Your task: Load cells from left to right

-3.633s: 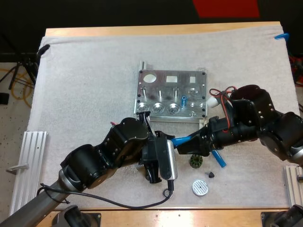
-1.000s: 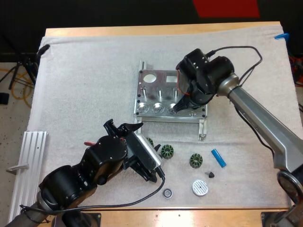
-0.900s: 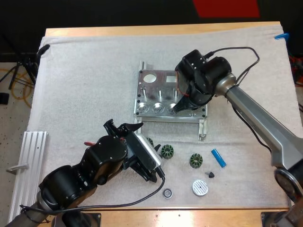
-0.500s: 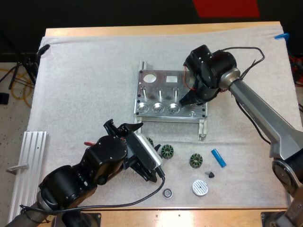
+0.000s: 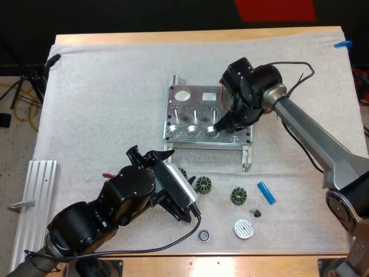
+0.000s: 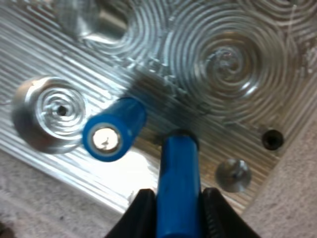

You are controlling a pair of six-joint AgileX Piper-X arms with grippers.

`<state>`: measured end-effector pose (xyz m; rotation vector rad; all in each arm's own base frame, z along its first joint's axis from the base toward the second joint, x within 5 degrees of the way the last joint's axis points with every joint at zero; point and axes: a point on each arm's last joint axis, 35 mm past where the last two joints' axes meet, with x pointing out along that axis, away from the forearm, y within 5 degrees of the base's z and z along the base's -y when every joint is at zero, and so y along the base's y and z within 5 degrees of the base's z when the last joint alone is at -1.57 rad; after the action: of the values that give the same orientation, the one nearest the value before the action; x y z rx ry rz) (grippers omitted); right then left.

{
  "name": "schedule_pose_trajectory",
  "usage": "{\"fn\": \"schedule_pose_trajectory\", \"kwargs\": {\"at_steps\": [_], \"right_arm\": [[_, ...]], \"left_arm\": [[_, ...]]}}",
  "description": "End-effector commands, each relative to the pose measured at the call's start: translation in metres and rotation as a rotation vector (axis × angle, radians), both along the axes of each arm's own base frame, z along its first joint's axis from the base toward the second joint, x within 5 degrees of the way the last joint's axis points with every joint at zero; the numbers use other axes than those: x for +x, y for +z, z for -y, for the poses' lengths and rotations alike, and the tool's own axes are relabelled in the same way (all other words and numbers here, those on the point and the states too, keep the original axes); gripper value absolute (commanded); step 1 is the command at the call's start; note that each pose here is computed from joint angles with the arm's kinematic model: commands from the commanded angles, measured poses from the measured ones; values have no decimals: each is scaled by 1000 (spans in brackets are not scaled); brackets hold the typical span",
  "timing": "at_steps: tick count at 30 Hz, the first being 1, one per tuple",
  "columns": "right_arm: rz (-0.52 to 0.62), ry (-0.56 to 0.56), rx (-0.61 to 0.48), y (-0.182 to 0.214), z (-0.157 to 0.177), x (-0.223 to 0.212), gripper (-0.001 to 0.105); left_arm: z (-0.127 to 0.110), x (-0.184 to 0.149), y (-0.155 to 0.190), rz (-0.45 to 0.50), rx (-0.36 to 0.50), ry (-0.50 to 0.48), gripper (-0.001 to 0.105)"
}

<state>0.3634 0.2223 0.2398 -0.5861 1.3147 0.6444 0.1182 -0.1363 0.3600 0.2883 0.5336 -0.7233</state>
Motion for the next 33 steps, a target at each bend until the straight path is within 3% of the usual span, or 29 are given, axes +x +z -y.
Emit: {"fn": "schedule_pose_trajectory", "kwargs": {"at_steps": [1,17,33], "right_arm": [[-1,17,28,4,-1,1,0],[25,2,-64,-8,0,5,0],[11,8,-10,-8,-4,5,0]], "left_arm": [[-1,0,4,4,-24,16,64],[-2,-1,3,1,-20,16,64],[-2,-1,3,1,-20,16,64]]}}
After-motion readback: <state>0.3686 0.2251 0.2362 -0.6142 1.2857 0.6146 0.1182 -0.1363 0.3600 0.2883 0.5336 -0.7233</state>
